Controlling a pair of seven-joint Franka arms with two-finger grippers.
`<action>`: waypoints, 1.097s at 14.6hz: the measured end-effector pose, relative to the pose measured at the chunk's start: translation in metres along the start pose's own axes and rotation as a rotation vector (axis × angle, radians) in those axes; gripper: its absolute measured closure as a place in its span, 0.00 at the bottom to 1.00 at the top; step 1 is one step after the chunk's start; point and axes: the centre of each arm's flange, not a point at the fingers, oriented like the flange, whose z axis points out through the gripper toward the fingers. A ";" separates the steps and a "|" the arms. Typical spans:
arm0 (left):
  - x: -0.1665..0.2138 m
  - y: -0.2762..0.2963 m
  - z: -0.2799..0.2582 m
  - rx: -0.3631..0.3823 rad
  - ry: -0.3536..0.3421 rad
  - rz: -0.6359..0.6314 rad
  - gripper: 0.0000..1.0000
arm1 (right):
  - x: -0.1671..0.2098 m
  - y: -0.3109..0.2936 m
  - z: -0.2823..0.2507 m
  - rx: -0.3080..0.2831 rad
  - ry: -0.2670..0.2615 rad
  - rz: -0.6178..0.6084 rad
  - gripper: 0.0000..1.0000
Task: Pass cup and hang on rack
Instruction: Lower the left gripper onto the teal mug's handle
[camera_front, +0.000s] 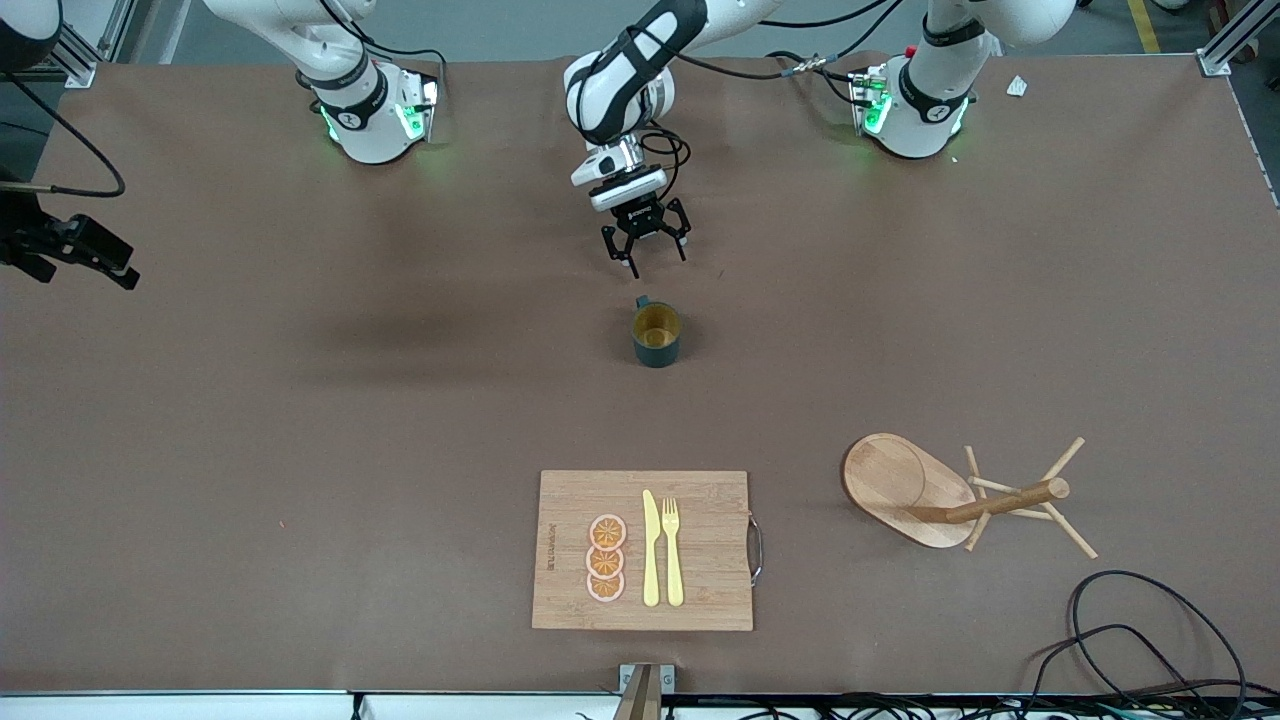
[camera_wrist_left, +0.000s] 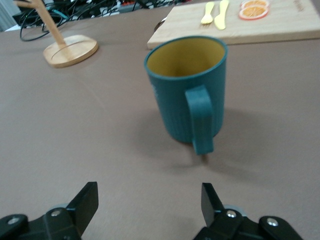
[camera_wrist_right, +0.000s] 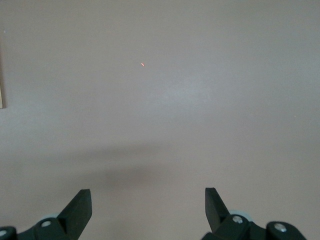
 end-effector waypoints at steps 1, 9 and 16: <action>0.002 0.001 0.001 -0.013 0.016 -0.004 0.08 | 0.003 0.003 0.002 -0.002 -0.002 0.006 0.00; 0.020 0.004 0.020 -0.043 0.082 -0.013 0.06 | 0.015 -0.008 -0.008 -0.004 0.023 -0.012 0.00; 0.036 0.004 0.054 -0.070 0.133 -0.005 0.09 | 0.040 -0.022 -0.014 -0.010 -0.003 -0.033 0.00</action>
